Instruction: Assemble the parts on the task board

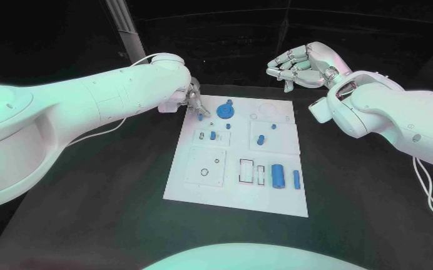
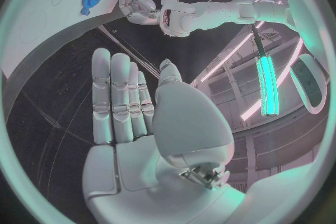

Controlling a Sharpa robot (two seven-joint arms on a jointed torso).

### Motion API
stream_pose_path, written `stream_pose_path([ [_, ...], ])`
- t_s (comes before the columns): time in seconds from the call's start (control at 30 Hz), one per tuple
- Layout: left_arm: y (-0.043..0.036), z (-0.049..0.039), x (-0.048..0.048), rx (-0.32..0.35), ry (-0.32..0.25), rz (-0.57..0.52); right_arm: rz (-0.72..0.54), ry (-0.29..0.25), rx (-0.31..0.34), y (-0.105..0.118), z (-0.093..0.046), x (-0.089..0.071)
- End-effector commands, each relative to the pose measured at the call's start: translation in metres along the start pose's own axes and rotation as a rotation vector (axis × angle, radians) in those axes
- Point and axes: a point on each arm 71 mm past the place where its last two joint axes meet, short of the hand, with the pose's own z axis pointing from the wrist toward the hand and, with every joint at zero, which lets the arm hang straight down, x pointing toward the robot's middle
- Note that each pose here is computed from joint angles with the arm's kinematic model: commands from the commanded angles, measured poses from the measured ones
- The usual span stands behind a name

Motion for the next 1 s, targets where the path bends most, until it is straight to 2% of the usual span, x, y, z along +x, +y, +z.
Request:
stream_pose_path([
  [0.03, -0.002, 0.0001, 0.0007, 0.015, 0.013, 0.014, -0.001, 0.005, -0.011, 0.0021, 0.0007, 0.0003],
  [1.0, -0.0029, 0.0019, 0.003, 0.004, 0.04, 0.016, -0.001, 0.005, -0.012, 0.0024, 0.0008, 0.0006],
])
